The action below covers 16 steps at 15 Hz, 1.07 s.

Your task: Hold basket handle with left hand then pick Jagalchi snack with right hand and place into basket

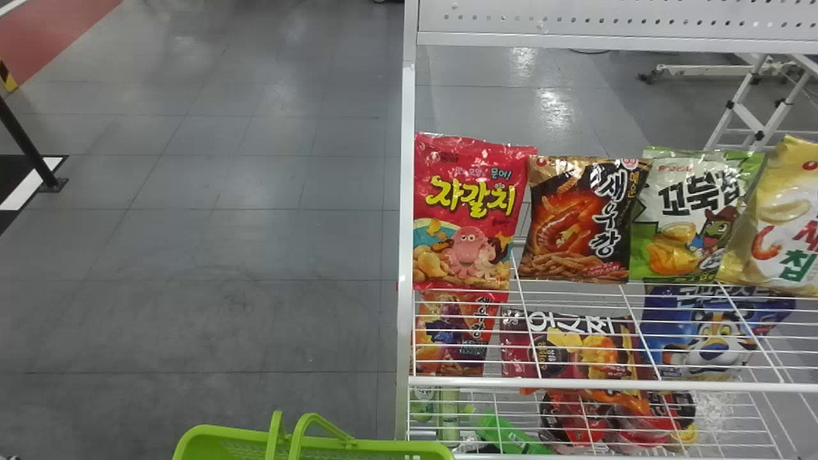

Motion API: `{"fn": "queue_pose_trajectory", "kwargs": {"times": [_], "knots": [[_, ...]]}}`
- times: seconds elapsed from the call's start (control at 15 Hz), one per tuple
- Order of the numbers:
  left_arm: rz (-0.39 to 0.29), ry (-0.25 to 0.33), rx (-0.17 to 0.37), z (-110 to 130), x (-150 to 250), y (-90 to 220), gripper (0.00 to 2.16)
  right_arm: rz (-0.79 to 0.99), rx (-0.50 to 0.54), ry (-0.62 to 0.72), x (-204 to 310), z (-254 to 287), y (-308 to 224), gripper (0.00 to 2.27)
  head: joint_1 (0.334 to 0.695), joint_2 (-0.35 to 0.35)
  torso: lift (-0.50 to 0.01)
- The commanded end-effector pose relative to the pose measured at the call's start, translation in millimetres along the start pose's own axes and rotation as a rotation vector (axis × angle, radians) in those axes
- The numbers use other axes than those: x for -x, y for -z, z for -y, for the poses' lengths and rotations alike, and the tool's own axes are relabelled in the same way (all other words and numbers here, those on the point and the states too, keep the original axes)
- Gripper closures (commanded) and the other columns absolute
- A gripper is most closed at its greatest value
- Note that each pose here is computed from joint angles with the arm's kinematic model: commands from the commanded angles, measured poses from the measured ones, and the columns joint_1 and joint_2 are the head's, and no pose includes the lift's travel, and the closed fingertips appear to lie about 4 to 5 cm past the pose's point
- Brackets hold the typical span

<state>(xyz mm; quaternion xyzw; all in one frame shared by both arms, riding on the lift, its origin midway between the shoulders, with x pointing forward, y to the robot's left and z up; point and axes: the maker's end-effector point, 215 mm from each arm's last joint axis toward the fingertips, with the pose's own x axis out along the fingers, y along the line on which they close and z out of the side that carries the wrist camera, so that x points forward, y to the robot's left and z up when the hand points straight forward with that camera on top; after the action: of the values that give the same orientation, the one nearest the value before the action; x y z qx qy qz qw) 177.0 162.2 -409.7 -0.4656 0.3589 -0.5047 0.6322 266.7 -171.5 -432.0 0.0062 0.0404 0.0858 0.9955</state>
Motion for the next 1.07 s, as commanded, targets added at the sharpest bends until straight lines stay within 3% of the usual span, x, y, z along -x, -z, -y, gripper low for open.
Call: {"fn": "queue_pose_trajectory", "kwargs": {"times": [0.0,1.0], "knots": [[0.0,0.01,0.0,2.1,0.0,0.0,2.14,0.0,0.0,0.0,0.0,0.0,0.0,0.14,0.695,-0.027,-0.009],[-0.001,0.011,-0.001,2.6,-0.6,0.1,2.14,0.0,-0.001,-0.001,0.1,-0.8,0.1,0.14,0.695,-0.024,-0.009]]}}
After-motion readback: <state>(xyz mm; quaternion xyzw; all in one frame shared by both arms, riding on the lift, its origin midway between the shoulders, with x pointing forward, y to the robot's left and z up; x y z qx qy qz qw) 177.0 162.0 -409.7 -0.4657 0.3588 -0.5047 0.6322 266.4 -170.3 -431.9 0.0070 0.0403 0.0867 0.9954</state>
